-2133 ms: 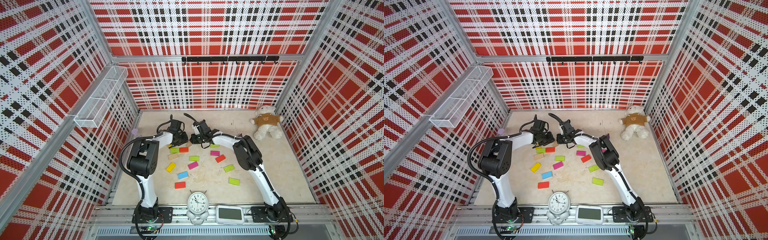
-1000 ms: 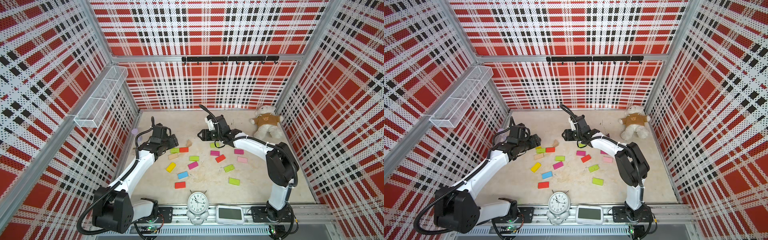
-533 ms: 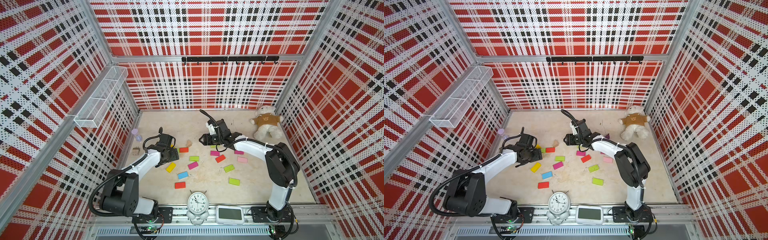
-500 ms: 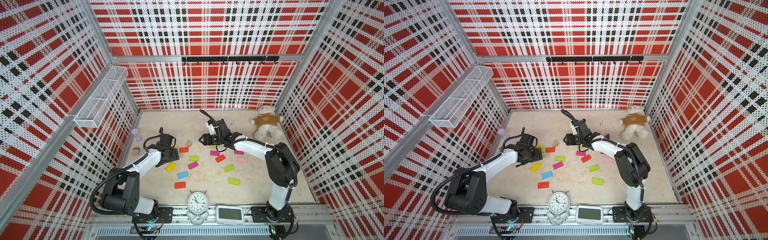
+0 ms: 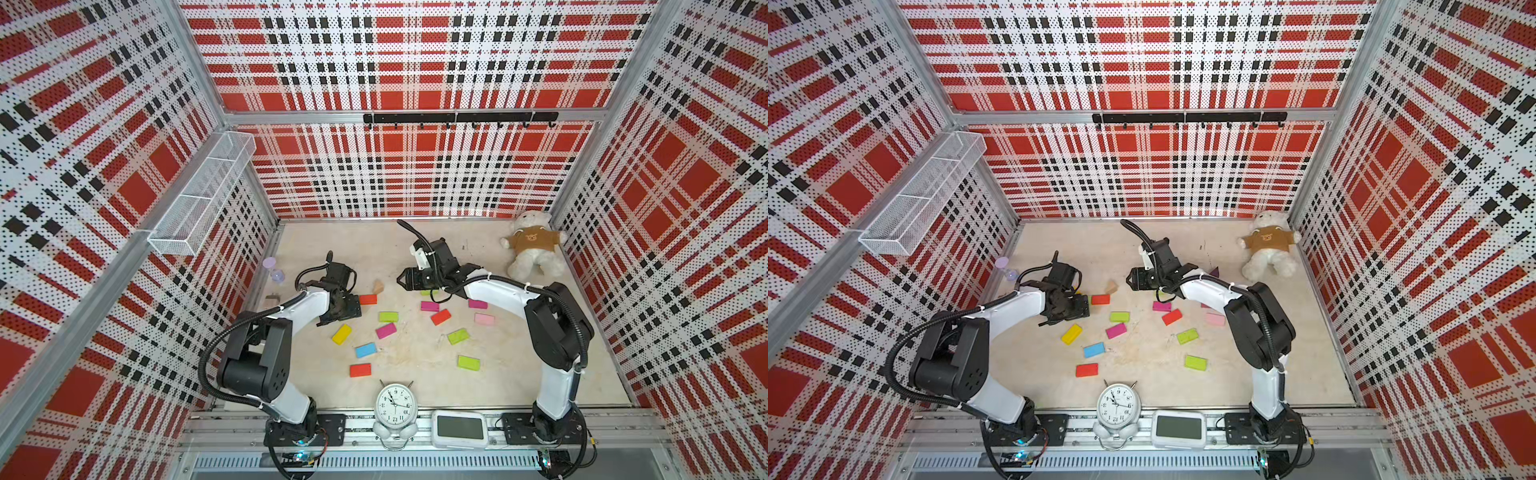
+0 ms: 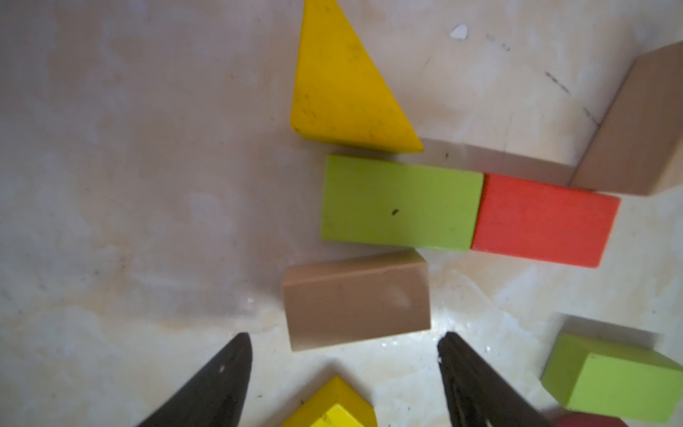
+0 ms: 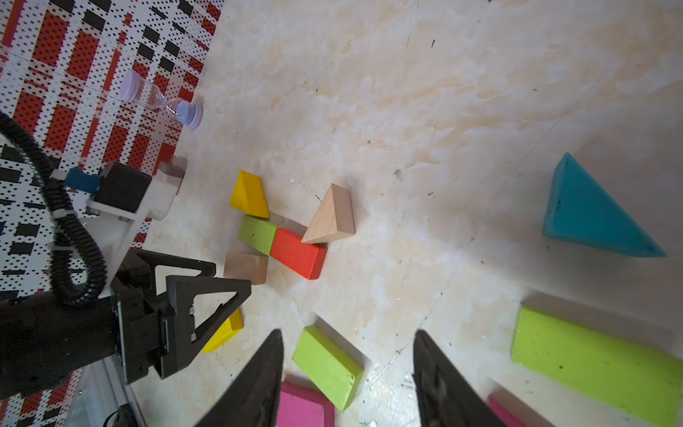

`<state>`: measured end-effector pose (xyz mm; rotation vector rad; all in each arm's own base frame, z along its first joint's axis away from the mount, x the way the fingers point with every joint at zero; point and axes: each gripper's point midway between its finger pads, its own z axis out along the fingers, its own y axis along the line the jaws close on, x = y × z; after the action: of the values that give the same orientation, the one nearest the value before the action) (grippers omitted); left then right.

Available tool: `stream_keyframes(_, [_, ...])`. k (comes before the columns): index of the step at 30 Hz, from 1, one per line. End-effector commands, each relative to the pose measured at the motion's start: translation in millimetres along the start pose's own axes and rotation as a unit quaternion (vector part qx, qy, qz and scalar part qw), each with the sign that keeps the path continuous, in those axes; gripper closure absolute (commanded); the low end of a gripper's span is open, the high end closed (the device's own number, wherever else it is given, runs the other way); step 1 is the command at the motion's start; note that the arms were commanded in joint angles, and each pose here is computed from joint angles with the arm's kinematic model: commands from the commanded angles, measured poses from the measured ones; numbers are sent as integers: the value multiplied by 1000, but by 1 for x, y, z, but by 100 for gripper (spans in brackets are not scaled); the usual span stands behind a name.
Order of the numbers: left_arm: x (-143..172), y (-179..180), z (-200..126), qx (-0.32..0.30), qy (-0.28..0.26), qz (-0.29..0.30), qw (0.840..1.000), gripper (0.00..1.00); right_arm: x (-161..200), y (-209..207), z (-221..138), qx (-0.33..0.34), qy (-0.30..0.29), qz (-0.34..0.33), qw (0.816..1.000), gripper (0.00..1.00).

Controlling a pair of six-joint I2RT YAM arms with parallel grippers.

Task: Assemble a carrot with building blocks
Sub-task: Assemble the building block at the center of the board.

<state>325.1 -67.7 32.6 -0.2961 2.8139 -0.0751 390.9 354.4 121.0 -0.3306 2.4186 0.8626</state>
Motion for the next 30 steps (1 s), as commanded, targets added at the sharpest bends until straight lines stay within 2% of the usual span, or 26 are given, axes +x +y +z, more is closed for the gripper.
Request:
stream_keyframes(1, [-11,-10,0,9,-8,12,1000,19,-14,10,2,-16,-18,-5,1000,42])
stream_keyframes(20, [-8,-10,11,-24,9,44,999,30,-14,10,5,-22,-18,6,1000,44])
stream_keyframes(30, [-8,-14,15,-26,13,58,998,31,-13,10,7,-24,-15,11,1000,44])
